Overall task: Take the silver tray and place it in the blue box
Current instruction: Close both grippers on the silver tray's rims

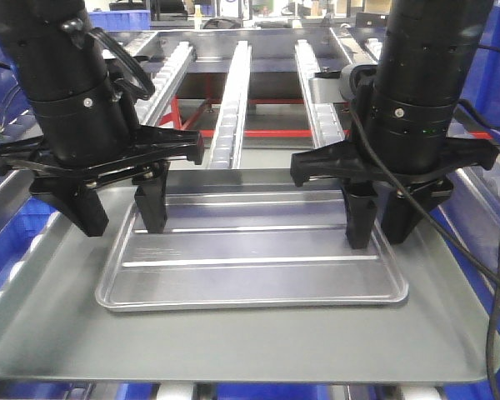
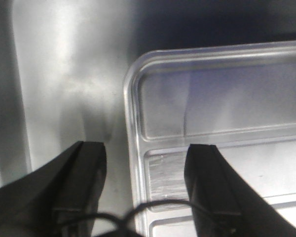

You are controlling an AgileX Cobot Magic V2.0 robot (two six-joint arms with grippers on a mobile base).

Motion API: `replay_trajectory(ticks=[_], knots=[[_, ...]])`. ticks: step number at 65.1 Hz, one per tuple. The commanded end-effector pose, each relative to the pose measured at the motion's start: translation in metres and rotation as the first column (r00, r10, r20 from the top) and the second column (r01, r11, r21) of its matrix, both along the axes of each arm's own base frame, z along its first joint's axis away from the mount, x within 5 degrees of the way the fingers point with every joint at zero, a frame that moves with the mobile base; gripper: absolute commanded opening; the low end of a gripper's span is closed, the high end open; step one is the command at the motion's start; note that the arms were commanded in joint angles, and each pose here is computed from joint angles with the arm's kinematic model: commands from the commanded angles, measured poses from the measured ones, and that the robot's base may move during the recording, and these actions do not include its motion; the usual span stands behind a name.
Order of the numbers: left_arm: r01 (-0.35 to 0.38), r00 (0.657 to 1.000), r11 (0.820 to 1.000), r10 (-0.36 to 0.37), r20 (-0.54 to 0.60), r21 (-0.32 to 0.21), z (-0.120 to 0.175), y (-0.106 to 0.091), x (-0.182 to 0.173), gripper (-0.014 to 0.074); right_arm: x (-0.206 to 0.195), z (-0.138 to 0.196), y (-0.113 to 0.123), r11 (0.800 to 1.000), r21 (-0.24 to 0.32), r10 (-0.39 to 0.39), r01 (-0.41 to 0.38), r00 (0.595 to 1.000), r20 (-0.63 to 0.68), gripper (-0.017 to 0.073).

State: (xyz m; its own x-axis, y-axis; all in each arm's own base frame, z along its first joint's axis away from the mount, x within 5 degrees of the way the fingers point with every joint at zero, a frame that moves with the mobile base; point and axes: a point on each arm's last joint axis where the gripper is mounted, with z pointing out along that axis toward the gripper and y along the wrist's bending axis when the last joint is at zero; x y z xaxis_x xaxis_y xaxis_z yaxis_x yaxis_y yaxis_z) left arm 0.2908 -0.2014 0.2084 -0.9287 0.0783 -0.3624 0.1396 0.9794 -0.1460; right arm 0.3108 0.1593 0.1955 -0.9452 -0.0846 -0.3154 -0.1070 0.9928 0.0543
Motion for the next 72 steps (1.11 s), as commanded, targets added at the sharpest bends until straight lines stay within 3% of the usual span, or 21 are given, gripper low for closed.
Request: replay_trajectory(ticks=[1, 48, 53, 63, 66, 72], knots=[[-0.007, 0.998, 0.999, 0.009, 0.062, -0.044, 0.020, 0.000, 0.001, 0.0271, 0.004, 0.020, 0.000, 1.000, 0.024, 0.009, -0.011, 0.997, 0.078, 0.0300], [-0.043, 0.999, 0.999, 0.042, -0.017, -0.024, -0.004, -0.004, 0.004, 0.0267, 0.004, 0.020, 0.000, 1.000, 0.023, 0.009, -0.011, 0.997, 0.078, 0.0298], [-0.042, 0.999, 0.999, 0.041, -0.020, -0.020, -0.005, -0.004, 0.005, 0.0210, 0.004, 0.020, 0.000, 1.000, 0.021, 0.010, -0.012, 0.997, 0.079, 0.0269], [-0.040, 0.999, 0.999, 0.039, -0.017, -0.017, -0.005, -0.004, 0.005, -0.0041, 0.004, 0.020, 0.000, 1.000, 0.021, 0.010, -0.012, 0.997, 0.079, 0.0048], [-0.039, 0.999, 0.999, 0.039, -0.012, -0.021, -0.005, -0.004, 0.005, -0.0115, 0.004, 0.020, 0.000, 1.000, 0.021, 0.010, -0.012, 0.997, 0.079, 0.0049], [-0.038, 0.999, 0.999, 0.038, -0.003, -0.028, -0.005, -0.005, 0.006, -0.0096, 0.004, 0.020, 0.000, 1.000, 0.021, 0.010, -0.012, 0.997, 0.079, 0.0056]])
